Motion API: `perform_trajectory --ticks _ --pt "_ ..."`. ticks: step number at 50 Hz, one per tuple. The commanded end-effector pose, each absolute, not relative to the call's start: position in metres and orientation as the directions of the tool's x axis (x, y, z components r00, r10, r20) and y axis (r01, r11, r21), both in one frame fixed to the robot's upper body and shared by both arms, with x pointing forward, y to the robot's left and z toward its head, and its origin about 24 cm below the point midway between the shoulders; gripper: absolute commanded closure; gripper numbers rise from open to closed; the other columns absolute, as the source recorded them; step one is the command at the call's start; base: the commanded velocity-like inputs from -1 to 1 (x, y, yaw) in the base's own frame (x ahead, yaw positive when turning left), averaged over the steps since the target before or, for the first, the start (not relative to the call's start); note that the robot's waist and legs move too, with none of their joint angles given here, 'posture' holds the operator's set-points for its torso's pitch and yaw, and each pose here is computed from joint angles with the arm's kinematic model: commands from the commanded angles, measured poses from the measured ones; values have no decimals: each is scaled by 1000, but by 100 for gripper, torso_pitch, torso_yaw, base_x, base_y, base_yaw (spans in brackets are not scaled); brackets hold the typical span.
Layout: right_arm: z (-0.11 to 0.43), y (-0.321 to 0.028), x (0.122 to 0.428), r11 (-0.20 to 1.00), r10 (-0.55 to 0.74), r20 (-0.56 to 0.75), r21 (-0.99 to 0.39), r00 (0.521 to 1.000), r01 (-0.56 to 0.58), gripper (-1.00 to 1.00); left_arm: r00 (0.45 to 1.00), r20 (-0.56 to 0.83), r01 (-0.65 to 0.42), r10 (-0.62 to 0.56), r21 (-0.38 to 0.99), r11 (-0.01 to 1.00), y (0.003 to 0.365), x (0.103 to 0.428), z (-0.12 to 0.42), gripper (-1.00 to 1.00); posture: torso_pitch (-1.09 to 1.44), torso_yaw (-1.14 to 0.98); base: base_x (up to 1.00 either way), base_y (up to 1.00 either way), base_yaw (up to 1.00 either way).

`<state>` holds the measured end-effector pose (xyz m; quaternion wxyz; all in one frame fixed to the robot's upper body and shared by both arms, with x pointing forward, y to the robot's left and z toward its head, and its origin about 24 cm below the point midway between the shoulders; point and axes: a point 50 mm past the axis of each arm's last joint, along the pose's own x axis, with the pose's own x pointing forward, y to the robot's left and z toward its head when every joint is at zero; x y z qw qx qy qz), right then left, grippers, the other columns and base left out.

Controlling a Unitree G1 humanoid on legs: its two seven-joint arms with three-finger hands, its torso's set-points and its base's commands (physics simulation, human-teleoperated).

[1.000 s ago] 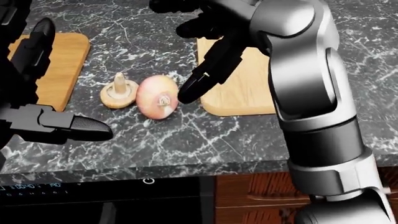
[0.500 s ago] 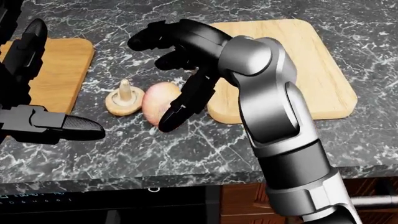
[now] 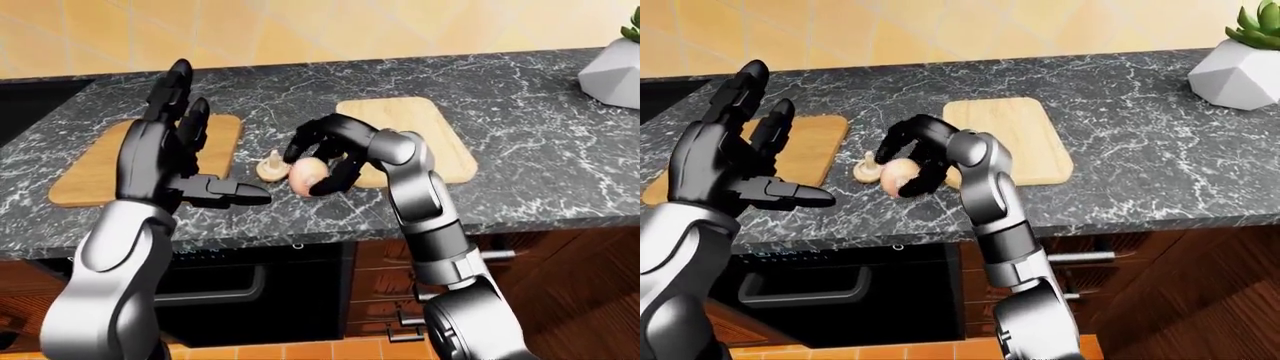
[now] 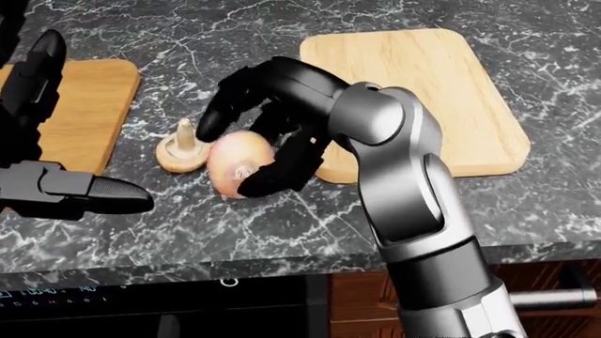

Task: Place the onion and the mushroom on separate cutting boards.

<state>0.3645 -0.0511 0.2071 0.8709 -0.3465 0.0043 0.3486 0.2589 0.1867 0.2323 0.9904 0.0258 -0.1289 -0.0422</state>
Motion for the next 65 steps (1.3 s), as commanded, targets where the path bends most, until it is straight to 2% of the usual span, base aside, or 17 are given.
perform_trajectory --ticks 1,11,15,21,26,33,40,47,57,59,63,65 --pt "230 -46 361 513 630 -167 -644 759 -568 100 939 331 71 -93 76 995 186 254 246 -100 0 0 0 0 0" --pt "230 -48 362 529 619 -142 -652 773 -543 100 939 331 70 -91 73 995 187 254 244 -100 0 0 0 0 0" --pt "250 -55 366 546 602 -106 -669 791 -505 100 939 332 73 -93 73 995 187 254 245 -100 0 0 0 0 0" --pt "293 -87 377 580 530 -38 -713 847 -394 100 939 330 78 -97 71 994 186 254 244 -100 0 0 0 0 0" --pt "311 -126 400 594 407 8 -762 914 -258 100 938 331 80 -100 72 994 185 254 245 -100 0 0 0 0 0" --pt "298 -172 424 583 214 52 -808 976 -85 100 937 335 80 -99 71 994 185 254 247 -100 0 0 0 0 0" --pt "295 -184 428 607 105 107 -795 989 22 100 938 334 76 -95 69 995 186 254 246 -100 0 0 0 0 0" --pt "290 -180 430 616 47 173 -780 984 108 100 939 332 75 -92 66 995 186 254 245 -100 0 0 0 0 0" --pt "260 -177 432 622 37 122 -780 992 73 100 940 330 71 -89 65 995 188 254 243 -100 0 0 0 0 0" --pt "258 -176 432 622 39 113 -780 993 64 81 939 331 71 -89 66 995 188 254 243 -100 0 0 0 0 0" --pt "257 -179 432 624 30 104 -779 994 62 79 939 333 71 -89 66 995 188 254 243 -100 0 0 0 0 0" --pt "257 -178 432 626 33 97 -778 995 55 64 939 334 71 -89 67 995 188 253 244 -100 0 0 0 0 0"
